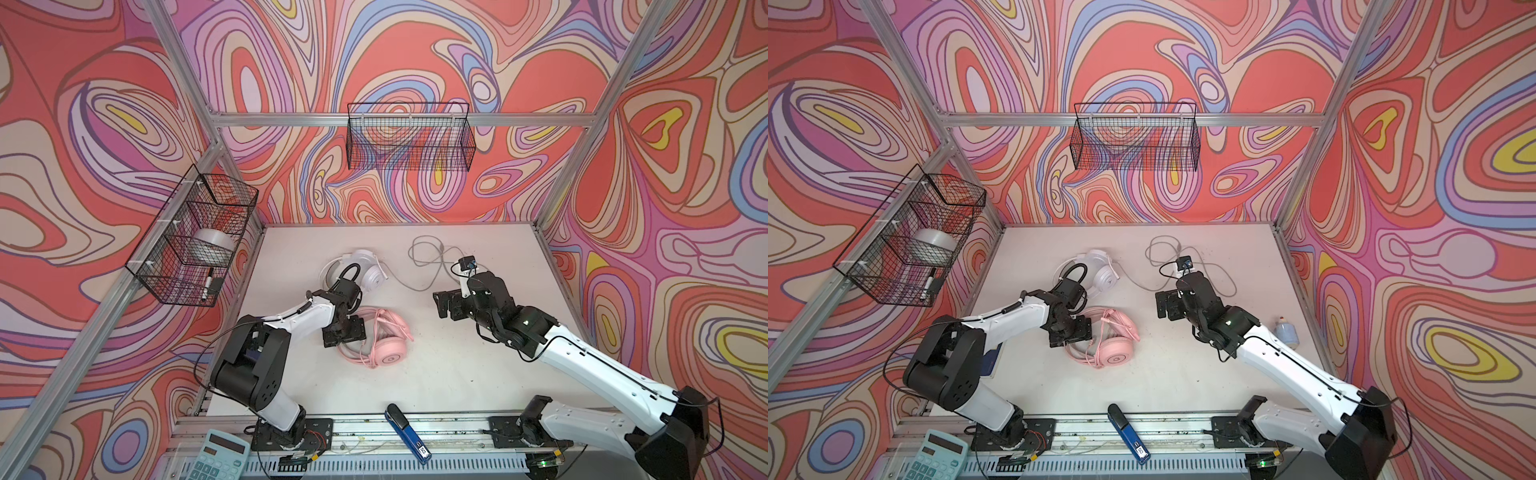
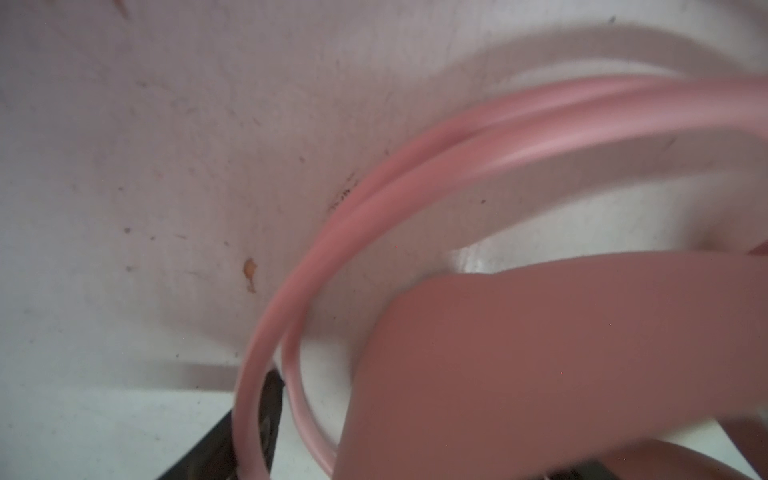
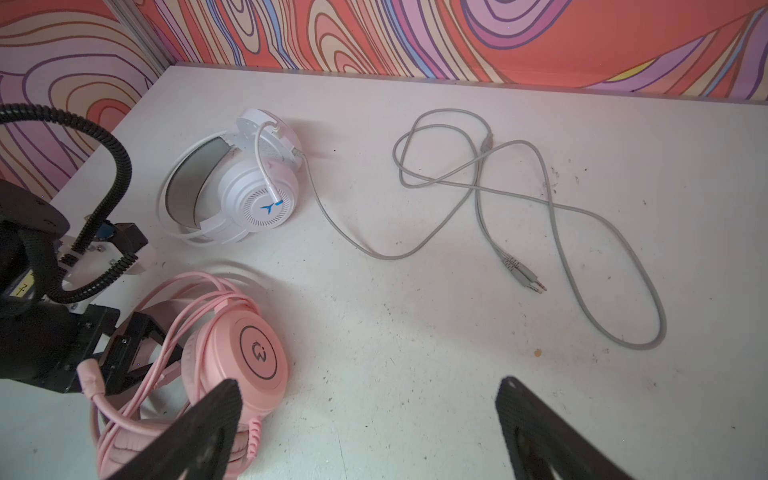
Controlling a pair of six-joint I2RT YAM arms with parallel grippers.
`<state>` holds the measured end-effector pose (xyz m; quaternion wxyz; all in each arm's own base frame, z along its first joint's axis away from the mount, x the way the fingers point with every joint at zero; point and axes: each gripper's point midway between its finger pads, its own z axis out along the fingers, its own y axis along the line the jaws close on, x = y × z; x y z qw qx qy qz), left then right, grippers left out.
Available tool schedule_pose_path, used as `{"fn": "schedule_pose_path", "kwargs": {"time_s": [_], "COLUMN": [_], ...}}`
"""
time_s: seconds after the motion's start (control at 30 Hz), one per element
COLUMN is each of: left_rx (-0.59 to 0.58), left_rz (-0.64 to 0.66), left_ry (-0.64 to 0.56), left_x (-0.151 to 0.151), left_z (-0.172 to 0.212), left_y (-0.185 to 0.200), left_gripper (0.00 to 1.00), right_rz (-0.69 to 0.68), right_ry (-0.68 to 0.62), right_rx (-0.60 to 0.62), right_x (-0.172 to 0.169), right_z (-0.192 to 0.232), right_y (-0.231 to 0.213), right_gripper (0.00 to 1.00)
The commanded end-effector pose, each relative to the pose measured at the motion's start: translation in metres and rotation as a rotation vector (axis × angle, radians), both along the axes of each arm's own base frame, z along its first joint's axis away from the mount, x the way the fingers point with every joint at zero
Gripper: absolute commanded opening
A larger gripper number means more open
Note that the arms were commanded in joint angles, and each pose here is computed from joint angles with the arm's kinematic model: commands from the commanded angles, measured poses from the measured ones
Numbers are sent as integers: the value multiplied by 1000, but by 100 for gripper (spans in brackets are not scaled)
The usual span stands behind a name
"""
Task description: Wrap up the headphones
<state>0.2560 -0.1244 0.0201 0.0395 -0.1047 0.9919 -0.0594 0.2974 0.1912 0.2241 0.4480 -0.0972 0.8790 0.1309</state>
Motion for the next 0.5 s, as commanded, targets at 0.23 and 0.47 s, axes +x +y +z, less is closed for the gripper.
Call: {"fn": "schedule_pose_path", "kwargs": {"time_s": [0.23, 0.47], "left_rx": [134, 239], "left_rz": [0, -35], "left_ry": [83, 118], "left_x": [-5, -9], "left_z": [-6, -10], "left_y": [12, 18], "left_gripper": [92, 94], "right_rz": [50, 123], "right_ry": [25, 103], "right_rx": [-11, -22], "right_x": [1, -3], "right_z": [1, -15], "right_y": [9, 24], "right_gripper": [99, 99]}}
